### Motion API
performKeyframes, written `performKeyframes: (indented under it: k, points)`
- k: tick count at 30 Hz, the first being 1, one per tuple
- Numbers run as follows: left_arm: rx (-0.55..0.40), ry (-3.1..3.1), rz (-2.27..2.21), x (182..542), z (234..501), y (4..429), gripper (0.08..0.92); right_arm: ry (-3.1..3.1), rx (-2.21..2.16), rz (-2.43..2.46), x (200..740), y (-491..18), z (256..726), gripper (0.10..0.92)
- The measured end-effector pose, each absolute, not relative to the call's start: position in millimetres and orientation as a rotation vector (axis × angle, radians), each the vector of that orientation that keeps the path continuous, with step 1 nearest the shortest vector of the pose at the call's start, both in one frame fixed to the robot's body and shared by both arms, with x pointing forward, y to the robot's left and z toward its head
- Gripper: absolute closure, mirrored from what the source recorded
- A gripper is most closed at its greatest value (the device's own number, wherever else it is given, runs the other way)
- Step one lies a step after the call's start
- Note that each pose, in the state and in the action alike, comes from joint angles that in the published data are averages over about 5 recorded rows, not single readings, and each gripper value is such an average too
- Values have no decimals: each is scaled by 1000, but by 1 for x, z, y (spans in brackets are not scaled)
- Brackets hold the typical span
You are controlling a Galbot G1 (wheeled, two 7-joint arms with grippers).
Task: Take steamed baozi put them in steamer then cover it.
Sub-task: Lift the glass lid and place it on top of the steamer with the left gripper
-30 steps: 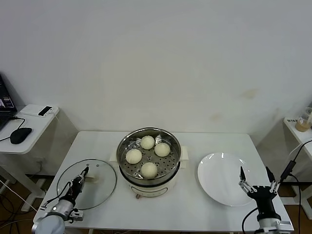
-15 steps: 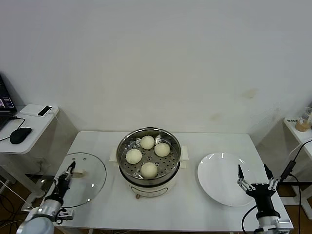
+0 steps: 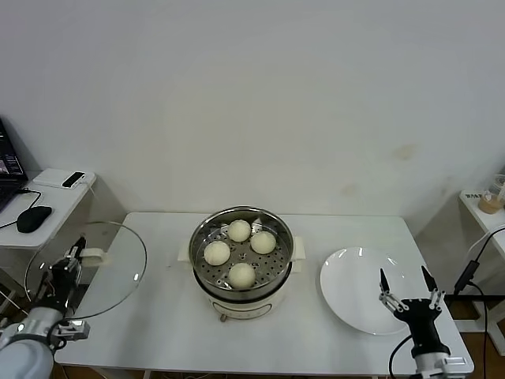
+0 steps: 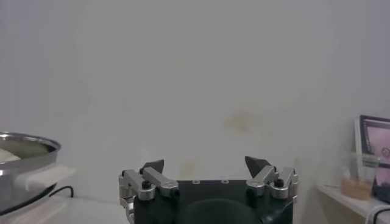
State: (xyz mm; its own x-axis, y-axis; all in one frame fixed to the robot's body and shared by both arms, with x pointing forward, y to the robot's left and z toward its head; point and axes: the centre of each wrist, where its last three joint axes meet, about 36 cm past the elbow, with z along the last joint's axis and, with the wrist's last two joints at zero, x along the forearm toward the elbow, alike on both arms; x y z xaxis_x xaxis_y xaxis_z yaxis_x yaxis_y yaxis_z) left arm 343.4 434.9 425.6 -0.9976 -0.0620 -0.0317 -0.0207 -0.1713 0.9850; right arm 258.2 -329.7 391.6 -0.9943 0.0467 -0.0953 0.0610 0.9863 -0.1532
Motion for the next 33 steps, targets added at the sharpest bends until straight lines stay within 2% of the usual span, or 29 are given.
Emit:
performKeyframes:
  k: [5,9,19,33]
  points:
    - [96,-2106,-2360,349,451,405,850,3039,54,-264,258,-325,389,200]
    - [62,-2187,-2335,354,460,375,850,3046,34,-285,258,-322,385,200]
    - [-51,-2326,-2234,375,463,302,850,3062,4,-331,266,-312,375,200]
    - [-115,-2341,-2223,413,463,198,850,3093,-38,-384,275,-300,361,200]
